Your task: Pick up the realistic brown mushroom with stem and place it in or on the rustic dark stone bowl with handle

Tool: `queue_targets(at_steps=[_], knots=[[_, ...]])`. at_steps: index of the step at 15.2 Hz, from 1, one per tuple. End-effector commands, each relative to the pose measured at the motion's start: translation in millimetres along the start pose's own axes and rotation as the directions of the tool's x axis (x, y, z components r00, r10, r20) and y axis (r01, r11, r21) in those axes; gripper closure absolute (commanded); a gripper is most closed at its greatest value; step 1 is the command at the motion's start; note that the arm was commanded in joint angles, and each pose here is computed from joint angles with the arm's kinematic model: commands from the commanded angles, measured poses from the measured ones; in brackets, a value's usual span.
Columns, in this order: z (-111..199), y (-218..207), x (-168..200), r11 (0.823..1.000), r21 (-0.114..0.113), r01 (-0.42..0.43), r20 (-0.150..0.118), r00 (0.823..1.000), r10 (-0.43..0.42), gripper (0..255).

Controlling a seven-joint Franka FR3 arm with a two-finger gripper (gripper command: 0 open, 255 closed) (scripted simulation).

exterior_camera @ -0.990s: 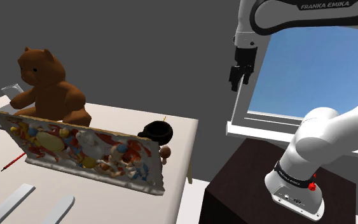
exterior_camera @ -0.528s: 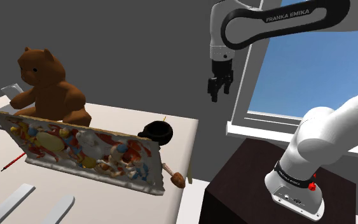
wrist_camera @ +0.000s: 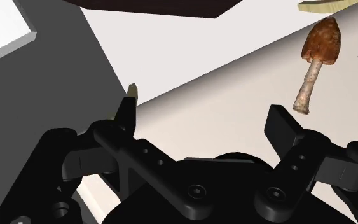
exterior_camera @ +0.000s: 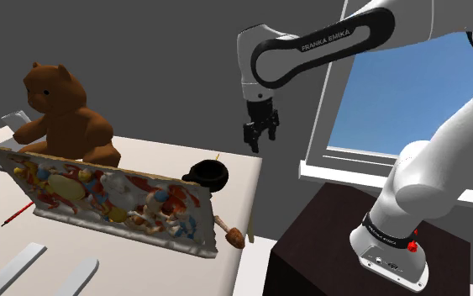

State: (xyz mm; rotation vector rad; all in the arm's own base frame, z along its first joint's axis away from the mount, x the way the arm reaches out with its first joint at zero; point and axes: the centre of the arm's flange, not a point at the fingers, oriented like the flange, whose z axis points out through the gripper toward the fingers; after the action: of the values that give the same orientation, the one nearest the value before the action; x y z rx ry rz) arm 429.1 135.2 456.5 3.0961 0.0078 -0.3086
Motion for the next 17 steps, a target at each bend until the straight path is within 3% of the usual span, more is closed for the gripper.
queue_targets(at_steps=[1, 17], knots=[[10.6, -20.8, 17.6, 1.000, -0.003, 0.008, 0.017, 1.000, -0.008, 0], [101.0, -182.5, 132.5, 0.997, -0.030, 0.074, 0.145, 0.987, -0.068, 0]])
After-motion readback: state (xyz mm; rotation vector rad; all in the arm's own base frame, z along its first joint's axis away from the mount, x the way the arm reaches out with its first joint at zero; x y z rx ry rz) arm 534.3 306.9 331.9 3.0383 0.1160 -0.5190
